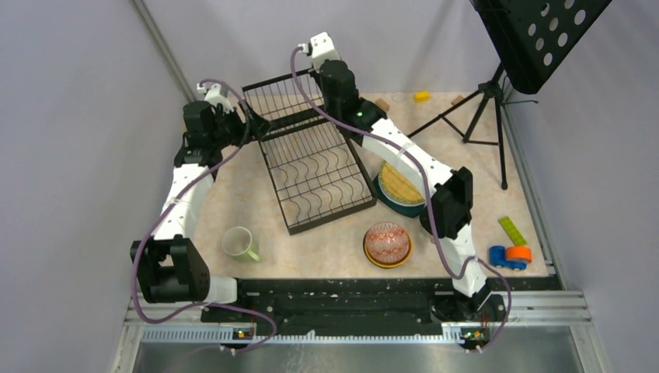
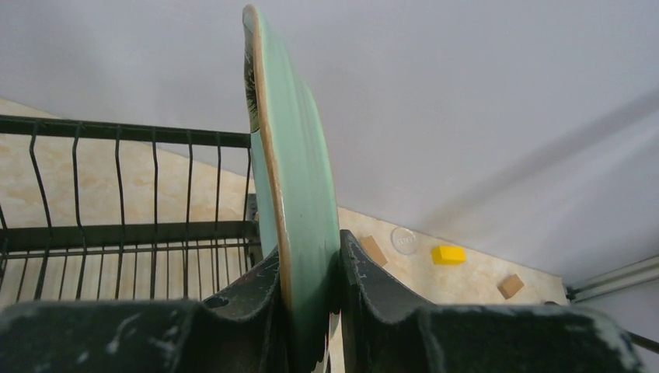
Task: Load the mixed dishes into the dish rack
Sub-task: Insert the plate into the dish rack.
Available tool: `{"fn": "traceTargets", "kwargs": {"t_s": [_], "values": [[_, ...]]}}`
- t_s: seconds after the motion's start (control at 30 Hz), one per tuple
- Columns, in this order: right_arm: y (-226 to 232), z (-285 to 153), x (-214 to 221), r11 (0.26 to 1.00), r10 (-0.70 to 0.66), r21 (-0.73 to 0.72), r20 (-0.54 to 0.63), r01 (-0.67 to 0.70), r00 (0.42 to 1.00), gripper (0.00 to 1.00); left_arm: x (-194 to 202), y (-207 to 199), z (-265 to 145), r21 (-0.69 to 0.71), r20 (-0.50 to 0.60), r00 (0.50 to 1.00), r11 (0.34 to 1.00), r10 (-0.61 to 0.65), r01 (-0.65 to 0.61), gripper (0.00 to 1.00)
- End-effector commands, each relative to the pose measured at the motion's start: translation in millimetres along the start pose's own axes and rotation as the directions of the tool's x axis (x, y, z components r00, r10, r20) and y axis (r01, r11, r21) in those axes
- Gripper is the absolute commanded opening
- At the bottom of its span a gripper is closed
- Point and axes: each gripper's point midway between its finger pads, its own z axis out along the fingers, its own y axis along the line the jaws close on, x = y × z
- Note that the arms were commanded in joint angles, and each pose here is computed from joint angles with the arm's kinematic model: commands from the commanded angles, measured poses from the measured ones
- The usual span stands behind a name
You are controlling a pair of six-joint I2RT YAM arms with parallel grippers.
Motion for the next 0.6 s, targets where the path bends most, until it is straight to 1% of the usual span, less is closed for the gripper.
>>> {"fn": "traceTargets", "kwargs": {"t_s": [0.0, 0.2, 0.27, 0.37, 0.5, 0.53, 0.57], "values": [[-56.4, -28.0, -85.0, 0.98, 0.174, 0.066, 0.17, -0.187, 0.97, 0.0, -19.8, -9.4, -4.0, 0.022, 0.048, 0.998, 0.999, 0.035, -0.037, 0.74], [-47.5, -18.9, -46.6, 0.97, 0.234, 0.057, 0.074, -0.238, 0.969, 0.0, -19.3, -10.5, -5.4, 0.024, 0.047, 0.998, 0.999, 0.038, -0.04, 0.74], [-45.4, -16.7, -39.2, 0.967, 0.246, 0.047, 0.052, -0.249, 0.968, 0.05, -18.8, -9.9, -5.5, 0.022, 0.044, 0.998, 0.999, 0.038, -0.039, 0.74], [-44.9, -14.3, -32.2, 0.964, 0.263, 0.033, 0.029, -0.264, 0.964, 0.13, -18.8, -10.5, -5.5, 0.025, 0.044, 0.998, 0.999, 0.036, -0.037, 0.74], [-43.0, -14.2, -30.2, 0.959, 0.283, -0.006, 0.012, -0.283, 0.959, 0.34, -19.3, -10.5, -5.7, 0.024, 0.046, 0.998, 0.999, 0.036, -0.037, 0.75], [-42.9, -14.1, -30.7, 0.957, 0.291, -0.018, 0.01, -0.291, 0.957, 0.41, -19.7, -10.6, -6.0, 0.023, 0.047, 0.998, 0.999, 0.037, -0.038, 0.75], [-42.2, -13.8, -30.8, 0.955, 0.297, -0.03, 0.007, -0.296, 0.955, 0.45, -18.8, -9.9, -5.7, 0.021, 0.045, 0.998, 0.999, 0.036, -0.037, 0.75]]}}
